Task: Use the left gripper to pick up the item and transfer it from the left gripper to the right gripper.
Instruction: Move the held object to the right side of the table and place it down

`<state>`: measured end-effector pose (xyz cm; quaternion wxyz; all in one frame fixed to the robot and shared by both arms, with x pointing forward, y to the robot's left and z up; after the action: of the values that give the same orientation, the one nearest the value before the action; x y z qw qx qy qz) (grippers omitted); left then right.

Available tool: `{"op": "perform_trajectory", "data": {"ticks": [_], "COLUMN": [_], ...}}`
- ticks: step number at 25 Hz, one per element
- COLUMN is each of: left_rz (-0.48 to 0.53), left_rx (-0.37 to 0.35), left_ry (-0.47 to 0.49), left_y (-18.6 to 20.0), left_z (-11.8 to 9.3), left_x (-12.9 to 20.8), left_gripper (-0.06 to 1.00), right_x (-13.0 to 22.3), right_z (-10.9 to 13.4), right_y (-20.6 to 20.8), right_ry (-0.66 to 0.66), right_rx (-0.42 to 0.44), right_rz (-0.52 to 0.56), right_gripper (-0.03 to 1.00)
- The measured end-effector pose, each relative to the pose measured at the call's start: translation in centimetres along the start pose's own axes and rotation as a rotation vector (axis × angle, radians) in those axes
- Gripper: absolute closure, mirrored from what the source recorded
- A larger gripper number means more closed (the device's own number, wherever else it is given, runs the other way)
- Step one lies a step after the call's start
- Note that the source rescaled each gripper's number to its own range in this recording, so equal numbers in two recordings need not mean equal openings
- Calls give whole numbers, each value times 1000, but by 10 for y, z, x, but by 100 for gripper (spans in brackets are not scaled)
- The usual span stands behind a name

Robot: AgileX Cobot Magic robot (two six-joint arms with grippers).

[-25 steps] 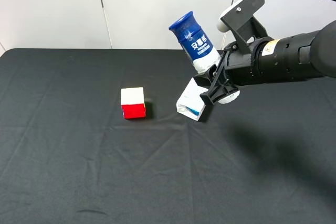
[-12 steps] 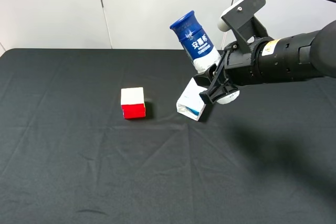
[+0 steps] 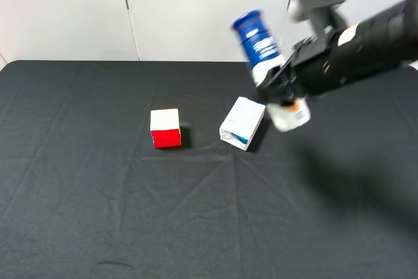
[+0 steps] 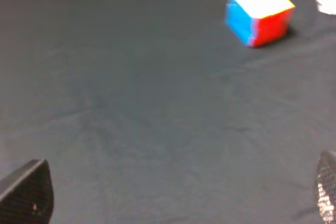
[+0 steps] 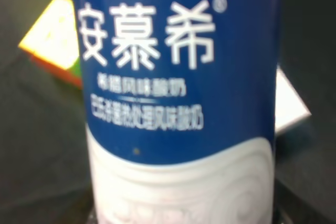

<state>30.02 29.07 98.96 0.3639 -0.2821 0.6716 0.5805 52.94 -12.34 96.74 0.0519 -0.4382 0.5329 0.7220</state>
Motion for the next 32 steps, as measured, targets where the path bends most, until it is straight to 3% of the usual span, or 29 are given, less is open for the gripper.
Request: {"op": "perform_trajectory", "data": {"ticks": [6,11,19,32], "left_rz": [-12,-16,-17,-17], "left_rx": [-157,-201,-201,-201], "left_ry": [111,141,141,139], "left_y": [1,2,2,2], "left_z": [12,15,15,15], "left_x": [0,0,0,0], "left_gripper": [-5,-5,-4,-4], "right_x": [32,74,103,124], "right_z": [-79,-111,-122,-132], "right_y": [14,-1,-37,-68], "right_ry": [-270,-388,-422,-421], "right_rx": [160,190,186,198], "right_rz": [161,332,428,470], "right_gripper": [88,88,88,88]}}
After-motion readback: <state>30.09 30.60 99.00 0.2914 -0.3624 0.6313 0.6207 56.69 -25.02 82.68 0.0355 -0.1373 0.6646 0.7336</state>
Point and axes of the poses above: a point on each arm's last joint axis where the gripper is mounted, y pointing back along that axis away from the gripper, z along the wrist's bending axis when the last joint is at zero, x = y × z, the point moved 9 cm from there along -y, pointing out along that axis toward the gripper, and after that the axes turned 3 degrees about y, right-handed, at the moved point
